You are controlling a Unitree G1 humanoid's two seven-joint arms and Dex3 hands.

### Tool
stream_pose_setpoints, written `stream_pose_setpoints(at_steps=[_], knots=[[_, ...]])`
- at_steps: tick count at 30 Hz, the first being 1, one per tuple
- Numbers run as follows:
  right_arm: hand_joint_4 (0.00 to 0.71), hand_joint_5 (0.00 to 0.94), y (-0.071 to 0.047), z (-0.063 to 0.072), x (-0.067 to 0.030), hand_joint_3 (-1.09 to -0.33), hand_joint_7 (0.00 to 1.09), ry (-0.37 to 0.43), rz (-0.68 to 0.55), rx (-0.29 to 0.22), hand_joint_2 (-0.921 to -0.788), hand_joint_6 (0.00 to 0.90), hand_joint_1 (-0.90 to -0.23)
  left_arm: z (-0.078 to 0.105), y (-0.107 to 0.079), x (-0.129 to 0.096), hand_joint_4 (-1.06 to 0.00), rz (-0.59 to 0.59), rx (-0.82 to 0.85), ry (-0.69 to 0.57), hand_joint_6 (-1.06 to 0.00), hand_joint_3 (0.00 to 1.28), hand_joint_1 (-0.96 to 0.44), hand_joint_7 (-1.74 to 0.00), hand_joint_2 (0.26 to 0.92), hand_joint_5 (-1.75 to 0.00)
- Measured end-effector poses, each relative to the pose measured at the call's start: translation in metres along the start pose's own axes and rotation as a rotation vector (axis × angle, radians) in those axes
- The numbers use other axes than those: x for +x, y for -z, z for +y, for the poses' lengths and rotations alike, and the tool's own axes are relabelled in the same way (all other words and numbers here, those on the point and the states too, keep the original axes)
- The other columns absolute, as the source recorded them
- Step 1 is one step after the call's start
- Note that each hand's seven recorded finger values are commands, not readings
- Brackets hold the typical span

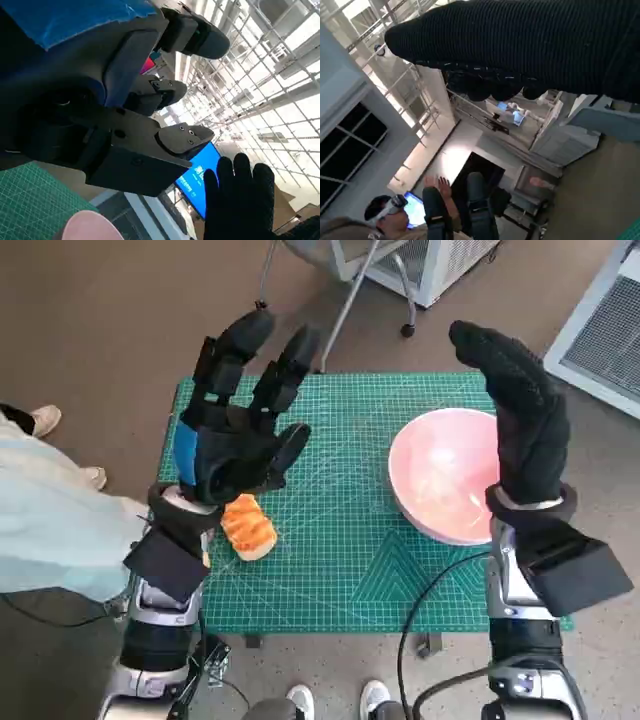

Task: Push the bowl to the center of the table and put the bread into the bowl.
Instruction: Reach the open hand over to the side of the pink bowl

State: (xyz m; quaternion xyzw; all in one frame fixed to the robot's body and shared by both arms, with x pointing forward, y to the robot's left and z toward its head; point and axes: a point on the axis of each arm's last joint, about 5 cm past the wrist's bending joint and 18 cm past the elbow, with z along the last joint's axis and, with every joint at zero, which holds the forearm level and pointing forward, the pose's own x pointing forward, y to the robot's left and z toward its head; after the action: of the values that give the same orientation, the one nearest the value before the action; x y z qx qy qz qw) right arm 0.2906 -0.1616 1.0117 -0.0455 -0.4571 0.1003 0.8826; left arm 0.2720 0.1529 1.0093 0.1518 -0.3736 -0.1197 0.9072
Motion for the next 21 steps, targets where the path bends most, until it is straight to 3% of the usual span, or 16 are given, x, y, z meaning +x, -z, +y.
stream_pose_setpoints(at_steps=[21], knots=[[0.337, 0.001, 0.0006, 0.0015, -0.0002, -0.677, 0.74, -0.007, 0.003, 0.015, -0.921, 0.028, -0.594, 0.0001, 0.0002, -0.0001, -0.29, 0.001, 0.000, 0.000, 0.00, 0.64, 0.02, -0.77, 0.762, 0.00]])
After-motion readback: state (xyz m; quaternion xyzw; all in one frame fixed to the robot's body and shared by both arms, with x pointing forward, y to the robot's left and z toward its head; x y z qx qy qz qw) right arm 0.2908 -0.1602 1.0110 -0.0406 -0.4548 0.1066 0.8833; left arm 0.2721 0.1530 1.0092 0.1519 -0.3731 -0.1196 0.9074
